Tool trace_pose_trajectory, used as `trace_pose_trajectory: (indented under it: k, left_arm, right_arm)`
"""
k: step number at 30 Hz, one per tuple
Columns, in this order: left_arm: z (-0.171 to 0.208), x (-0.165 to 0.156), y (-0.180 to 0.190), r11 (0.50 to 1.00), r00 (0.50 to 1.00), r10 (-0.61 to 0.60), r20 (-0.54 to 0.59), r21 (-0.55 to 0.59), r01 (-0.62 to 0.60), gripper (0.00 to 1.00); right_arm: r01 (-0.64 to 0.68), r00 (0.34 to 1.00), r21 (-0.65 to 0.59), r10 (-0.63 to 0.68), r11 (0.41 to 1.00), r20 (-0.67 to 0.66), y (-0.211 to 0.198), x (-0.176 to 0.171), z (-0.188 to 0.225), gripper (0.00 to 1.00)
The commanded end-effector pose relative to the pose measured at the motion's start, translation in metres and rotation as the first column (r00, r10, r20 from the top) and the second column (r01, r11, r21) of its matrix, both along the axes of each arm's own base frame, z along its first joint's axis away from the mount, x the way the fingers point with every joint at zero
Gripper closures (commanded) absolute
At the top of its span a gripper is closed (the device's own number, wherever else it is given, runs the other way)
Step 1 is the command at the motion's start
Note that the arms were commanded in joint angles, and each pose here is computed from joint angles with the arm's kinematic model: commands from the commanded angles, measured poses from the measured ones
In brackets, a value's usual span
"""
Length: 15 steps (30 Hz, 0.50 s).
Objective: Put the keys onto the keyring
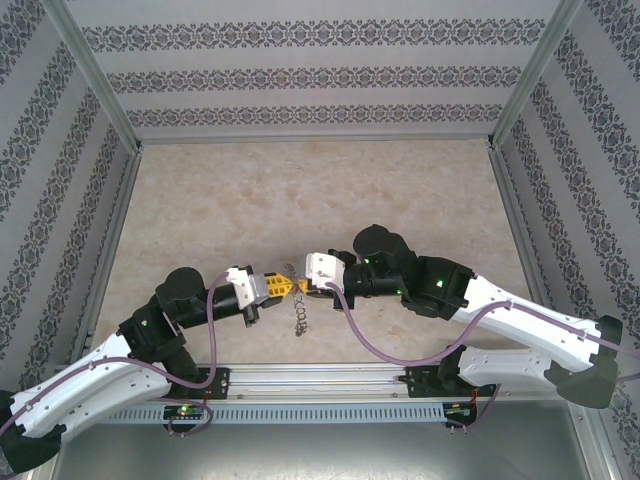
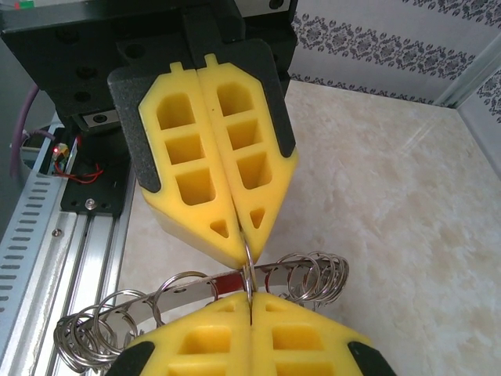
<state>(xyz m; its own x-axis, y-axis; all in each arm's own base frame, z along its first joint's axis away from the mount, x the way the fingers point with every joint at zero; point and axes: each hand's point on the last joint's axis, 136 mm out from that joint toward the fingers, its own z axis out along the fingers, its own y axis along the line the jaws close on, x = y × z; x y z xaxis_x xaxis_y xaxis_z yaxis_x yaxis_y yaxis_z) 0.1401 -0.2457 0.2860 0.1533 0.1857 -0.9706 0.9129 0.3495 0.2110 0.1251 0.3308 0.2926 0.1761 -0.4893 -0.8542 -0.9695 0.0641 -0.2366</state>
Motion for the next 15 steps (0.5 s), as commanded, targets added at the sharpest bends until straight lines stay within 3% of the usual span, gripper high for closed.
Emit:
trace_pose_trajectory:
  k: [1,15]
  left_arm:
    - [0.010,-0.002,-0.002,1.000,1.000,-0.006,0.031,-0.002,0.006,1.00]
    - [0.009,-0.001,-0.002,1.000,1.000,-0.004,0.027,0.004,0.004,1.00]
  right_arm:
    - [-0.118,0.992,0.122,0.112,0.986,0.053,0.015,-0.020,0.039,1.00]
    - [-0.178,0.981,0.120,0.165,0.977,0.105,0.015,-0.033,0.036,1.00]
